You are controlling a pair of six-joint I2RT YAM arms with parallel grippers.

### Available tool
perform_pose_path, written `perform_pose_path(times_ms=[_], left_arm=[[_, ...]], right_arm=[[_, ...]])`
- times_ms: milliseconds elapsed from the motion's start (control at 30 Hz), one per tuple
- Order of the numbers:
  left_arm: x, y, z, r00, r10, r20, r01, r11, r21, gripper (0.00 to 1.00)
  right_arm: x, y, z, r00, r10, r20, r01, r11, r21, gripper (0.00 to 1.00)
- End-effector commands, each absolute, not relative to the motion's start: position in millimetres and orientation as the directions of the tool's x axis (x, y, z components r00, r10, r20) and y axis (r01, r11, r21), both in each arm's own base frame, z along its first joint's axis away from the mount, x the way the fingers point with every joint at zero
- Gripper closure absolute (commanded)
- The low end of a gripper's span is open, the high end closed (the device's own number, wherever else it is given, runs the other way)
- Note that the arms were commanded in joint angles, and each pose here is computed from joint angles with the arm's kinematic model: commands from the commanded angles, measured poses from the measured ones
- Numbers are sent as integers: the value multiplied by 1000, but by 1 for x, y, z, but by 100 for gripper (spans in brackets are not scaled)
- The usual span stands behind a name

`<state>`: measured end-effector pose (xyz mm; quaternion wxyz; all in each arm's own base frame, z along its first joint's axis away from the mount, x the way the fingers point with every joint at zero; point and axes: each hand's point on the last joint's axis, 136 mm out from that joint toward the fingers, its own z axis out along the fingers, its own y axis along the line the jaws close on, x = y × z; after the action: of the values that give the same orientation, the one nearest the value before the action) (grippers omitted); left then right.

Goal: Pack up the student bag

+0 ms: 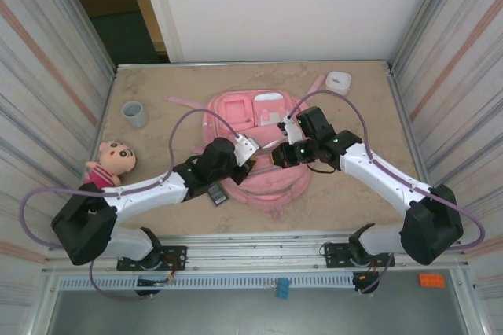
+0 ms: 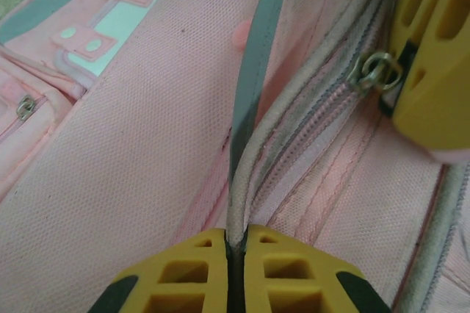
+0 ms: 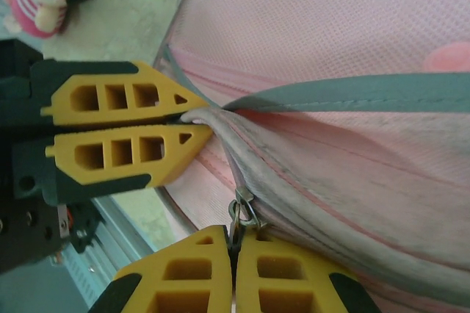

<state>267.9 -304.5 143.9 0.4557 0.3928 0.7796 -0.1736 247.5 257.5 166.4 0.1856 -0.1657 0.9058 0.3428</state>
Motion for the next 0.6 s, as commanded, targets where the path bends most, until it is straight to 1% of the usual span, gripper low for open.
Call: perform_pose_path(times_ms=[0, 33, 167, 300, 400, 500, 567], left_arm=[[281, -337, 204, -182, 271, -945, 772, 635, 33, 96], [282, -337, 204, -190, 262, -946, 766, 643, 24, 93], [294, -324, 207, -291, 193, -937, 671, 739, -56, 67], [294, -304, 216, -385, 123, -915, 580, 803, -136, 48], [293, -278, 216, -481, -20, -877, 432, 865, -256, 43], [287, -256, 206, -573, -158, -804, 297, 874, -383, 39], [282, -244, 193, -632, -231, -740, 211, 867, -451, 40]], right_arm=[[237, 282, 196, -885, -119, -449, -420, 617, 665, 100], [238, 283, 195, -890, -114, -442, -411, 620, 669, 100], [241, 282, 190, -905, -93, -415, -373, 639, 672, 100], [245, 278, 184, -918, -66, -390, -329, 677, 658, 100], [248, 278, 184, -930, -45, -366, -294, 690, 661, 100], [248, 279, 184, -942, -27, -334, -259, 691, 675, 100], [247, 281, 184, -947, -18, -320, -244, 688, 683, 100]])
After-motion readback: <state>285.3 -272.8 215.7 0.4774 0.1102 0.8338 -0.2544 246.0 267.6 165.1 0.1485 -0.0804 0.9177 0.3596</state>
